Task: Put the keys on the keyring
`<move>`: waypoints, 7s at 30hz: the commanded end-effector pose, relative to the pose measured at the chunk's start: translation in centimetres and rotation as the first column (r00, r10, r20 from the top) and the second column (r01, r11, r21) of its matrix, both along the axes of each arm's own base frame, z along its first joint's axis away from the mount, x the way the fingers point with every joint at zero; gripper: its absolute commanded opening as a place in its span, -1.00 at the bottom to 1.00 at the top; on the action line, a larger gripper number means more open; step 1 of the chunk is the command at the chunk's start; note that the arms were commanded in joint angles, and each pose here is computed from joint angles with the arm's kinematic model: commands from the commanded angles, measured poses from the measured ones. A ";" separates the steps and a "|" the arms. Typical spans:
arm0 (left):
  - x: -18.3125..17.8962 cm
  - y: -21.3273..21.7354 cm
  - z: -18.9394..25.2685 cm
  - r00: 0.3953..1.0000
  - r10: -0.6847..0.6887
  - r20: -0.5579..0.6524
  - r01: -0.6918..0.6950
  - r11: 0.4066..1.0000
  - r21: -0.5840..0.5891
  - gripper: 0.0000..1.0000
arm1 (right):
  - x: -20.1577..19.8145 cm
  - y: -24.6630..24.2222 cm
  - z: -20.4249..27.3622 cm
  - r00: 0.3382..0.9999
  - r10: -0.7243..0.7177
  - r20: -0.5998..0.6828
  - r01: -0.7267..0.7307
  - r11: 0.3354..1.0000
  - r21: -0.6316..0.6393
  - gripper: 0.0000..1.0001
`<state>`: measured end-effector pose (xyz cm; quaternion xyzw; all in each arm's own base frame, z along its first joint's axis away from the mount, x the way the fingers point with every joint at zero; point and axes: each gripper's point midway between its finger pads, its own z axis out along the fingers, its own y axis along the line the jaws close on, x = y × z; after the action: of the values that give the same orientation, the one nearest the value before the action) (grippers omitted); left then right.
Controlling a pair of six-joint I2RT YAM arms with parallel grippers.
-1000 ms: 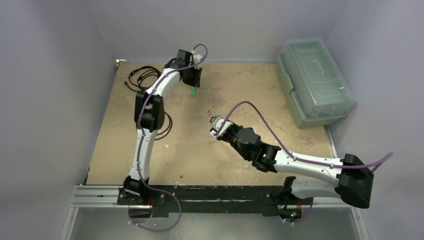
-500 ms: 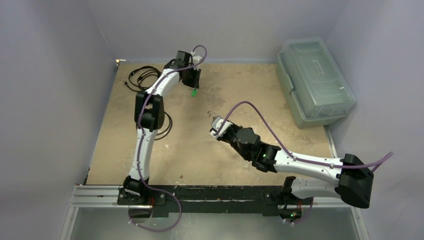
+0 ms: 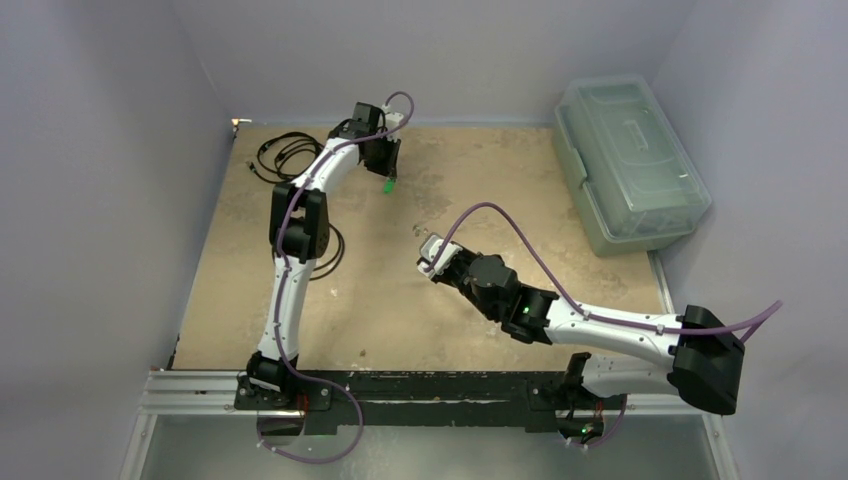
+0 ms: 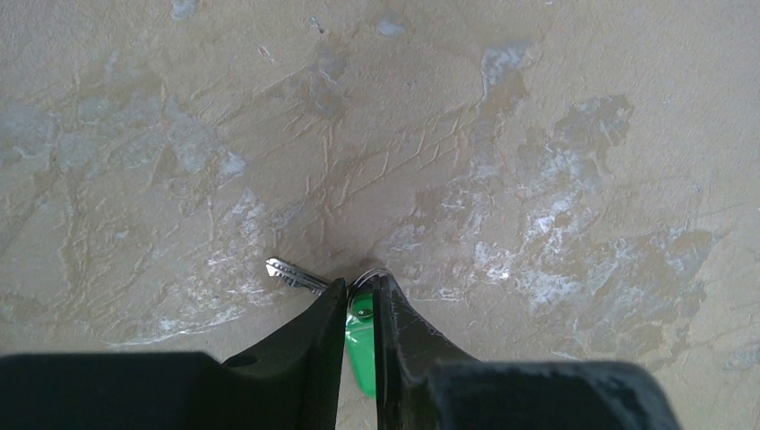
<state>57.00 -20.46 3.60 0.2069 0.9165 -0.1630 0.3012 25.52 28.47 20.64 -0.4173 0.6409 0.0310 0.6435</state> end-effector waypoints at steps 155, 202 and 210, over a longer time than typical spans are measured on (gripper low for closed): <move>-49.3 -1.5 19.8 -0.061 -0.530 0.846 0.925 0.288 0.247 -1.00 | -18.8 10.3 3.3 0.506 0.858 -0.086 -0.860 0.509 0.015 -1.00; -51.3 -1.7 20.3 -0.079 -0.533 0.843 0.962 0.180 0.204 -1.00 | -17.6 10.6 3.1 0.555 0.826 -0.095 -0.830 0.558 0.001 -1.00; -51.6 -1.6 20.3 -0.079 -0.540 0.838 0.964 0.173 0.202 -1.00 | -17.8 10.4 3.5 0.553 0.829 -0.085 -0.832 0.555 0.003 -1.00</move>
<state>6.34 -22.08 22.68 0.6628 0.3174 -0.4114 0.5392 7.25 37.87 18.89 -0.7069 0.4285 0.3280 0.4572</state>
